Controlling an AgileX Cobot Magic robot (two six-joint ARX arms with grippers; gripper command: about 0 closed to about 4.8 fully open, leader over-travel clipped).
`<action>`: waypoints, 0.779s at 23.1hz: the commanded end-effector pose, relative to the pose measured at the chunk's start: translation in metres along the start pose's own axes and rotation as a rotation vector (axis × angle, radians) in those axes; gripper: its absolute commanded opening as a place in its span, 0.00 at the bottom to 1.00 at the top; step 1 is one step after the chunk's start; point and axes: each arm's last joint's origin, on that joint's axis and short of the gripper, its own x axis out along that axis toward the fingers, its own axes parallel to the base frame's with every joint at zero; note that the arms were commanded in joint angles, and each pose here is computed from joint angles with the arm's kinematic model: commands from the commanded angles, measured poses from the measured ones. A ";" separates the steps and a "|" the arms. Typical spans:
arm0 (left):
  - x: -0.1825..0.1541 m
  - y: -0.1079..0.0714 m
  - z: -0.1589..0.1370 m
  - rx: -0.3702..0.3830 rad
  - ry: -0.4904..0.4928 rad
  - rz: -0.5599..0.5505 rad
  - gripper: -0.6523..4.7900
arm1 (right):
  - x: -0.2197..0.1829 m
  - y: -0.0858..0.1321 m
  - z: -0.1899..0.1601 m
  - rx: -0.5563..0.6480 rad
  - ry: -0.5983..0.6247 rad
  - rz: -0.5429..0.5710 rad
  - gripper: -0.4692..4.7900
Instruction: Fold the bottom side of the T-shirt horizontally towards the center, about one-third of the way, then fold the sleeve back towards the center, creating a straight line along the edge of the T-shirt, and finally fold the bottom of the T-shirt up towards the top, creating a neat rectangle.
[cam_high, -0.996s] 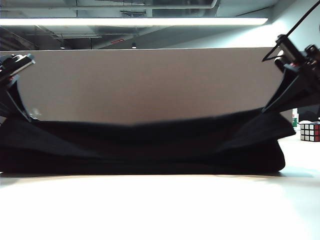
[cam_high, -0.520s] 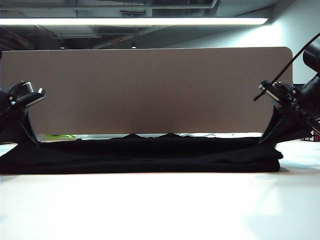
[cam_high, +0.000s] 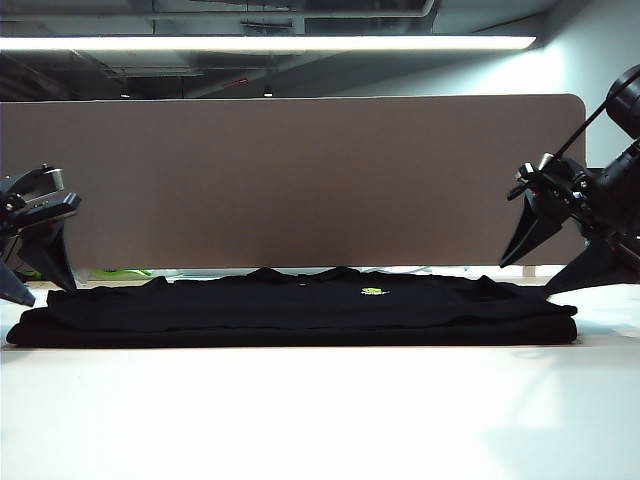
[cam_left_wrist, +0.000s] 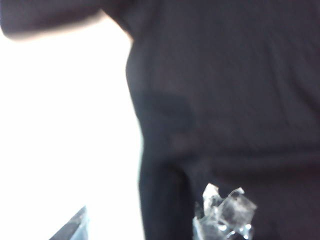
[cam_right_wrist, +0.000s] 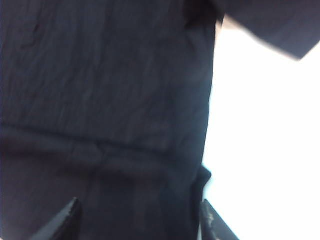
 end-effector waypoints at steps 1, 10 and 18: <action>-0.012 -0.006 -0.004 0.021 0.069 -0.042 0.58 | -0.002 0.002 -0.009 0.055 0.104 0.032 0.57; -0.056 -0.044 -0.006 0.507 0.087 -0.084 0.57 | -0.021 0.010 -0.023 -0.137 0.253 0.022 0.55; -0.050 -0.073 -0.017 0.839 0.188 -0.043 0.56 | -0.045 0.038 -0.021 -0.448 0.252 -0.189 0.55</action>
